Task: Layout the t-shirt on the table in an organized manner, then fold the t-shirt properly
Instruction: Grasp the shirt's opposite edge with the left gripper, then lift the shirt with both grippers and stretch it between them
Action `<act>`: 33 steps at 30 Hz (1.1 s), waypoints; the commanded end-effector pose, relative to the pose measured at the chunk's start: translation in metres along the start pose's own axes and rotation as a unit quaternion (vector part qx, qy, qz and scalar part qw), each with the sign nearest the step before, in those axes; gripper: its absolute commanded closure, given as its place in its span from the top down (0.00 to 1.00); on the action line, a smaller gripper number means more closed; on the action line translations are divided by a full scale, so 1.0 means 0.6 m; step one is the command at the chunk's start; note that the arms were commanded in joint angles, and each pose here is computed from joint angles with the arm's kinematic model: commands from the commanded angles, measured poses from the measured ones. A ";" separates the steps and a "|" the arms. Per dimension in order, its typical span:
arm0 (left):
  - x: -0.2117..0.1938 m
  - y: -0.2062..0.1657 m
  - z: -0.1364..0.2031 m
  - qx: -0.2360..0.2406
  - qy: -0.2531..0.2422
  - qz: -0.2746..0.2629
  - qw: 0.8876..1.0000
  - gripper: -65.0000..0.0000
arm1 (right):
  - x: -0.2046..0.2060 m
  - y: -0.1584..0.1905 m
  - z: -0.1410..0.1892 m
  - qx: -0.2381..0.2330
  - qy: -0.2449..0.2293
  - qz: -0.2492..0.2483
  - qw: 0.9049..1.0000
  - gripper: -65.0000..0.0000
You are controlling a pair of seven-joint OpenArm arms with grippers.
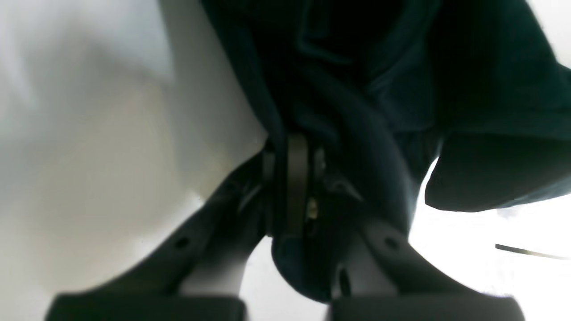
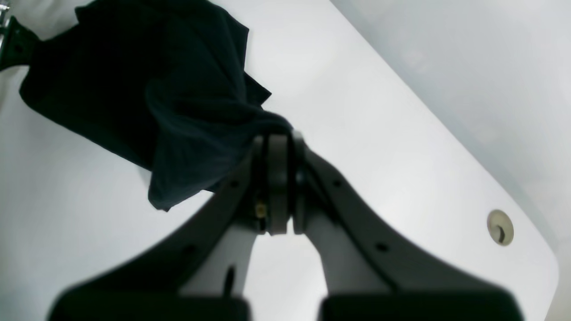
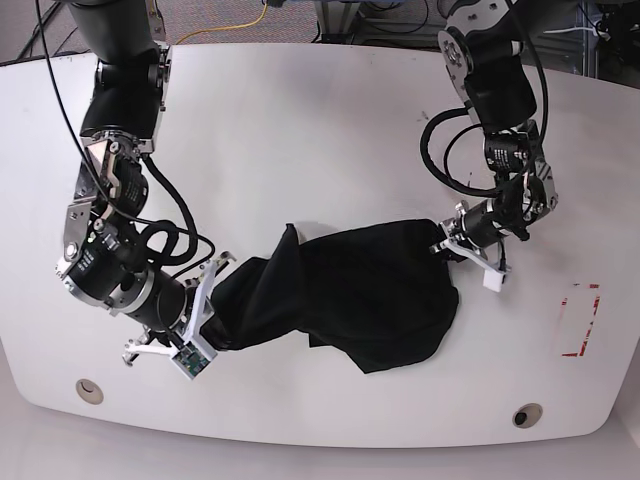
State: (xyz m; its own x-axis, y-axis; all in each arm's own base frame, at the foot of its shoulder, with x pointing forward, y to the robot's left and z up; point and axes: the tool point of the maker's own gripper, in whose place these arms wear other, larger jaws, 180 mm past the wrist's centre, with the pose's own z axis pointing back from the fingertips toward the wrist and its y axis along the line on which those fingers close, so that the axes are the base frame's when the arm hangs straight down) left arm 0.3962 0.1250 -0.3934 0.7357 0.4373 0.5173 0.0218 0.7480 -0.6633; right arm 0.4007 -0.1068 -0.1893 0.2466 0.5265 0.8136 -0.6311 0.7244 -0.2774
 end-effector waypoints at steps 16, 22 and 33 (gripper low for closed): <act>0.261 -0.171 0.167 -0.025 -0.136 -0.296 0.945 0.00 | 0.054 -0.109 0.067 -0.086 -0.050 0.006 0.995 0.00; 0.337 -0.247 0.240 -0.011 -0.199 -0.395 0.897 0.00 | 0.091 -0.142 0.089 -0.114 -0.072 0.015 0.991 0.00; 0.456 -0.389 0.353 -0.006 -0.297 -0.464 0.835 0.00 | 0.167 -0.210 0.106 -0.135 -0.107 0.009 0.985 0.00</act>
State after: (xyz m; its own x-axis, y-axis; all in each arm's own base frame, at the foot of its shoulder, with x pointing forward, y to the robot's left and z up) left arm 0.4518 0.1783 -0.0269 0.0573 -0.1615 0.9852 0.4102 0.9035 0.1243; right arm 0.4490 -0.1684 -0.0696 0.1106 0.4775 0.8716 -0.4325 0.8128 -0.3904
